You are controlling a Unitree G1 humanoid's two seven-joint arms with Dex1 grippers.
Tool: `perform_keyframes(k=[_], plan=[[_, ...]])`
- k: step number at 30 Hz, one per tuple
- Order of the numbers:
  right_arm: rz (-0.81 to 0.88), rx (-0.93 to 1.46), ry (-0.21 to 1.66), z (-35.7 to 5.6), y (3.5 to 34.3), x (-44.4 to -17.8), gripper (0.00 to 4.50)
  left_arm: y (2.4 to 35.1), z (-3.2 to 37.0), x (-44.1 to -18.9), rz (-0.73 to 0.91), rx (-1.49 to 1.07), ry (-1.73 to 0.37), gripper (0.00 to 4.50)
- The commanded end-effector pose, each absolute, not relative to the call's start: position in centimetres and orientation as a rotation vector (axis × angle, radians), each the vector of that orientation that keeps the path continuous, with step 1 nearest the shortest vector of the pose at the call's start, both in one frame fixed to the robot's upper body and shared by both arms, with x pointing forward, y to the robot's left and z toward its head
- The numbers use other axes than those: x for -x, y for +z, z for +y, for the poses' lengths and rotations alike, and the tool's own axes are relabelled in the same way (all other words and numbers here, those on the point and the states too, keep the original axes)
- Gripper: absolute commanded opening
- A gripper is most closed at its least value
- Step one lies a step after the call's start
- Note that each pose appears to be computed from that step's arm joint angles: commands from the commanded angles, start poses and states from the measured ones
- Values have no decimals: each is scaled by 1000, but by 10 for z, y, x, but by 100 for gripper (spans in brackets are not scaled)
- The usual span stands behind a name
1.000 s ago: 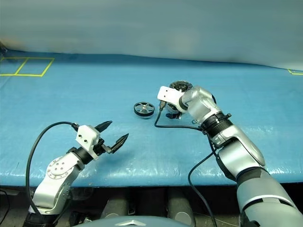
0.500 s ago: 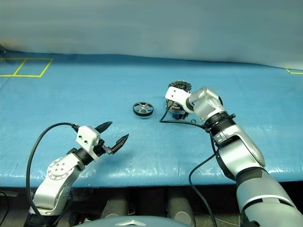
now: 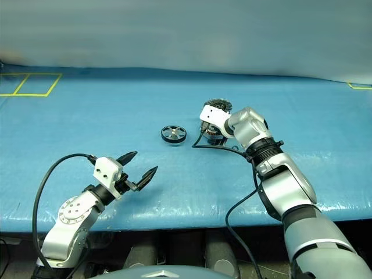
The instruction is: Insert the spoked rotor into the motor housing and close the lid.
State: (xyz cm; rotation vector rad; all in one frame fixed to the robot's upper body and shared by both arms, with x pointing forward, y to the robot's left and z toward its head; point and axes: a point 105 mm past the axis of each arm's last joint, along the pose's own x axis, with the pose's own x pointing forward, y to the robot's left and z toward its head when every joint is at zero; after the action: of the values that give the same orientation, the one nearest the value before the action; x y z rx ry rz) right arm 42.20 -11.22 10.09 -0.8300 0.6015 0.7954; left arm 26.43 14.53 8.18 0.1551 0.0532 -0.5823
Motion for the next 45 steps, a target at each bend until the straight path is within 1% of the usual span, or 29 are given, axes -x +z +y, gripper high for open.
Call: perform_keyframes(k=[1,5,21,24,29,30,33,36,38,41,45], plan=[[513,836,793,-104,125,-427,447,98,141,-264,-22,-166,-586,450],[518,835,790,-104,122,-426,447,99,140,-266,-23,-166,-592,450],[640,819,812,-111,91,-419,447,97,140,-265,-19,-169,-588,450],[645,807,798,-110,88,-420,388,97,140,-265,-17,-171,-587,450],[647,798,799,-106,86,-421,226,96,144,-266,-21,-161,-558,450],[647,792,802,-105,85,-420,217,96,144,-266,-19,-159,-555,450],[644,758,813,-102,82,-417,217,93,146,-266,-22,-182,-539,450],[620,741,858,-90,78,-403,217,93,145,-260,-60,-197,-565,450],[601,727,898,-82,75,-390,217,89,147,-259,-49,-180,-558,450],[583,694,912,-70,65,-366,217,86,148,-255,-58,-140,-590,450],[584,645,970,-50,50,-322,217,75,149,-248,-12,-138,-640,450]])
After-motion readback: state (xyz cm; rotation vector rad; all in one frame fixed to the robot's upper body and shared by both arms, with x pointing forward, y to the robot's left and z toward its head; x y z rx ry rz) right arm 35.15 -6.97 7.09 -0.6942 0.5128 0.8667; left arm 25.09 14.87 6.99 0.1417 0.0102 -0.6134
